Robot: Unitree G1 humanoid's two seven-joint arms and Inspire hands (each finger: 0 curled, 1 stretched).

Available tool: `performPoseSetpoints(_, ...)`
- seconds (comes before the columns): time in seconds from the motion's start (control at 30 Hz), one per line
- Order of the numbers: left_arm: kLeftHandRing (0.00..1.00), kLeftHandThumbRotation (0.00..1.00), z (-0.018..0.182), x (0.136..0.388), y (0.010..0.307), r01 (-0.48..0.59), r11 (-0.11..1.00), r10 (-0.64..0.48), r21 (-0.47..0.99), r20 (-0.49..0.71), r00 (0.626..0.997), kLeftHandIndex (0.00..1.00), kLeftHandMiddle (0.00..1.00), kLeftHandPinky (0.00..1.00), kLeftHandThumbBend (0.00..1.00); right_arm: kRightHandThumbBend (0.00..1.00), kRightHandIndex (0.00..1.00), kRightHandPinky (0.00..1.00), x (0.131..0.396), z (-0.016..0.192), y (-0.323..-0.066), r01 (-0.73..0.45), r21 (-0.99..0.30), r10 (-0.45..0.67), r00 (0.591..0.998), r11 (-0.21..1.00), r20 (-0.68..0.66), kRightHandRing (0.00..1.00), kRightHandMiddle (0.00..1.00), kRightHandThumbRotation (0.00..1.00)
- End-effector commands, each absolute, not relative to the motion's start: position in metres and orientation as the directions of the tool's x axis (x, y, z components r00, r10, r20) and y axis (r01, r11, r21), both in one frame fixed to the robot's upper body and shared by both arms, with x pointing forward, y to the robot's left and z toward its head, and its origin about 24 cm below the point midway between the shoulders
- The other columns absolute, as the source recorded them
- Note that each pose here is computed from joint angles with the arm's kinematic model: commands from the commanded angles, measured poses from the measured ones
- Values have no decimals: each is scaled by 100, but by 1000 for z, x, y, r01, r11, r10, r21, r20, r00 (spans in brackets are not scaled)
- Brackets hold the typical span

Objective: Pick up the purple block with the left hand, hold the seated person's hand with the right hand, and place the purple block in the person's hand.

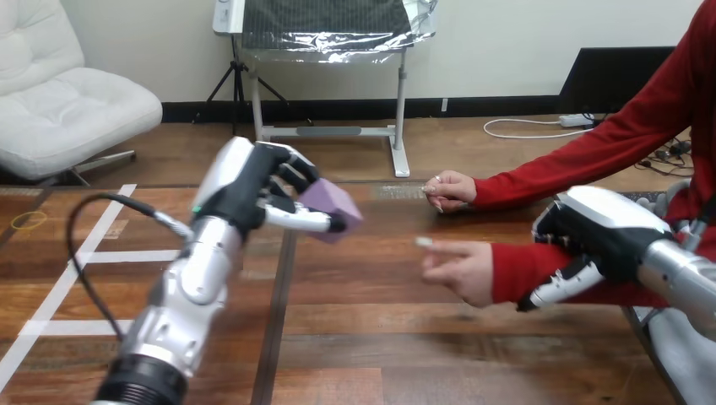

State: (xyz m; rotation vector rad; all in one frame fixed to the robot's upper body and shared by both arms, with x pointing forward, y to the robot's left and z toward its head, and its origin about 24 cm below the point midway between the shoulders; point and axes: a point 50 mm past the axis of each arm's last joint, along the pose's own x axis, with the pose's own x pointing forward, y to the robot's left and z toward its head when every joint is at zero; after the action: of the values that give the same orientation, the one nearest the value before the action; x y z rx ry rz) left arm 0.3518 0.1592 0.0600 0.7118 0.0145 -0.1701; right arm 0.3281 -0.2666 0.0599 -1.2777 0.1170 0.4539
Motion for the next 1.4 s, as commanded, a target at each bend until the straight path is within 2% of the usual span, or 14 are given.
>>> performPoseSetpoints(0.0, 38, 0, 79, 362, 142, 134, 782, -179, 608, 13, 984, 47, 44, 33, 61, 83, 28, 24, 348, 98, -238, -278, -921, 349, 921, 274, -174, 23, 27, 32)
performPoseSetpoints(0.43, 39, 0, 73, 368, 114, 181, 829, -207, 529, -10, 978, 49, 44, 34, 65, 82, 33, 29, 351, 105, -218, -298, -907, 392, 904, 297, -169, 28, 32, 29)
performPoseSetpoints(0.73, 38, 0, 70, 368, 96, 211, 849, -234, 485, -13, 972, 48, 43, 32, 66, 82, 37, 36, 351, 108, -206, -286, -900, 416, 900, 328, -134, 33, 36, 27)
performPoseSetpoints(1.0, 36, 0, 67, 368, 84, 213, 854, -238, 475, -8, 971, 48, 41, 30, 67, 84, 33, 29, 352, 110, -198, -273, -903, 432, 895, 331, -113, 28, 32, 28)
performPoseSetpoints(1.37, 35, 0, 64, 366, 68, 237, 869, -250, 435, -27, 968, 48, 41, 29, 67, 86, 31, 24, 353, 111, -189, -279, -896, 437, 893, 345, -109, 26, 30, 32)
